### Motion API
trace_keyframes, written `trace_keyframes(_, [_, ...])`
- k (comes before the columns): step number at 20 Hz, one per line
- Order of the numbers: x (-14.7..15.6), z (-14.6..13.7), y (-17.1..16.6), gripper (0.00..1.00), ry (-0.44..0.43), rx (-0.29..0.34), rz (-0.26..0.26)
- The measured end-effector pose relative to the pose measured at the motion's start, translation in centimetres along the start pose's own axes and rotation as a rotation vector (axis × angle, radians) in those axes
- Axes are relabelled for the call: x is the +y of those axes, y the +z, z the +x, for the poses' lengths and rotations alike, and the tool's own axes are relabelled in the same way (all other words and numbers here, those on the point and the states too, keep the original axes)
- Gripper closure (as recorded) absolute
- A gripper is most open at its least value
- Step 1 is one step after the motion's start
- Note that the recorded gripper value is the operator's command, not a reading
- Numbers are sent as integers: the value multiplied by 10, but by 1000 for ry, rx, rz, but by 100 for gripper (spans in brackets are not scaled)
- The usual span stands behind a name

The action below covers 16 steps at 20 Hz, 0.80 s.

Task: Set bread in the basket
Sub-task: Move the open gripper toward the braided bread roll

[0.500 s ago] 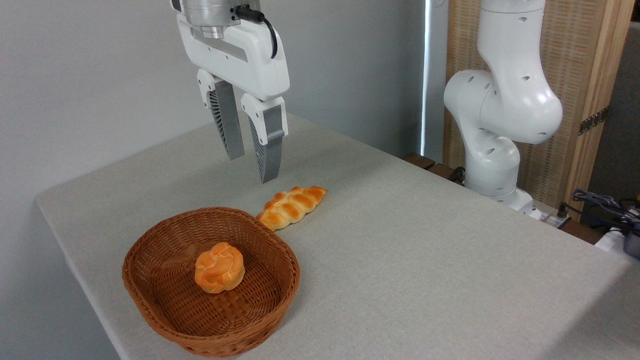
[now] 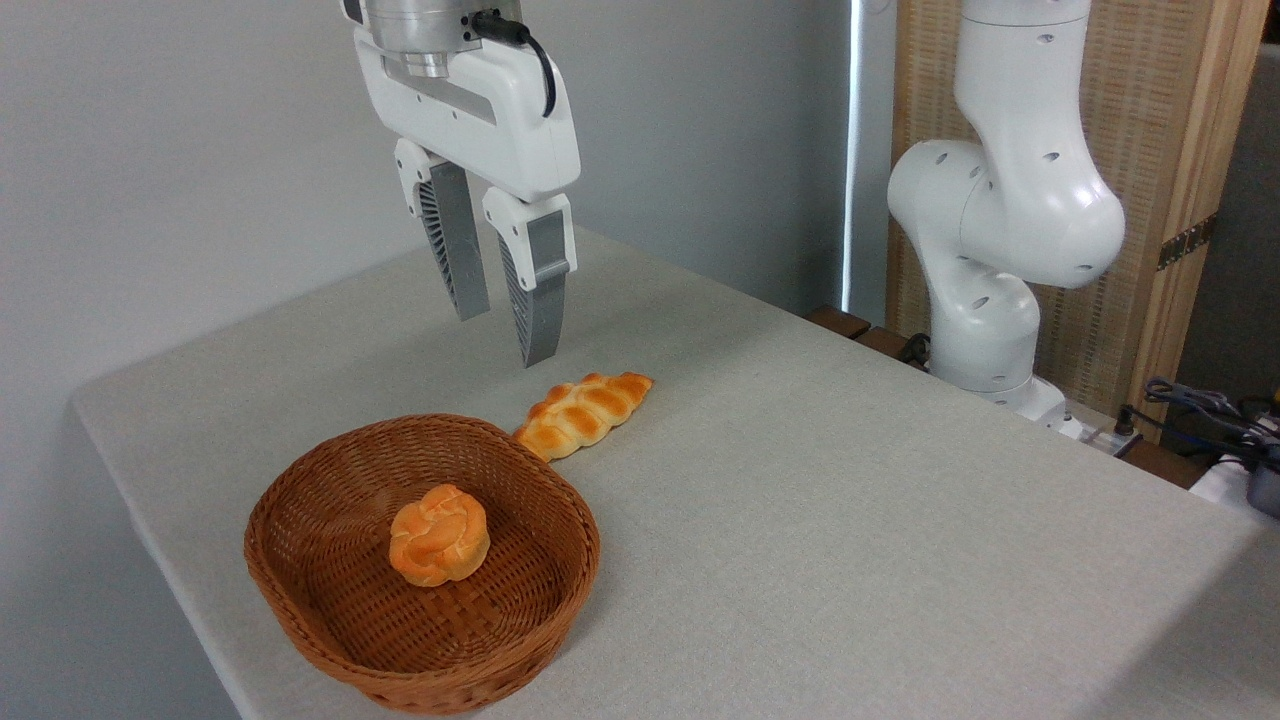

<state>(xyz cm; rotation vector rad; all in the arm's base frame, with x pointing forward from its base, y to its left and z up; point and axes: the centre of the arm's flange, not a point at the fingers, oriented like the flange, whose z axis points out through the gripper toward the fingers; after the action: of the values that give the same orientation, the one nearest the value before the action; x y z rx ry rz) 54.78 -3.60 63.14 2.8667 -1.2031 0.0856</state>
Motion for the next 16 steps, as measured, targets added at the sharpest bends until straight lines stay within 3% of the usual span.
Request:
trace_keyframes(7, [2, 1, 0, 0, -1, 14, -22])
trace_keyframes(11, [10, -1, 5, 0, 3, -20, -73])
trace_keyframes(16, [23, 8, 10, 0, 31, -35, -90])
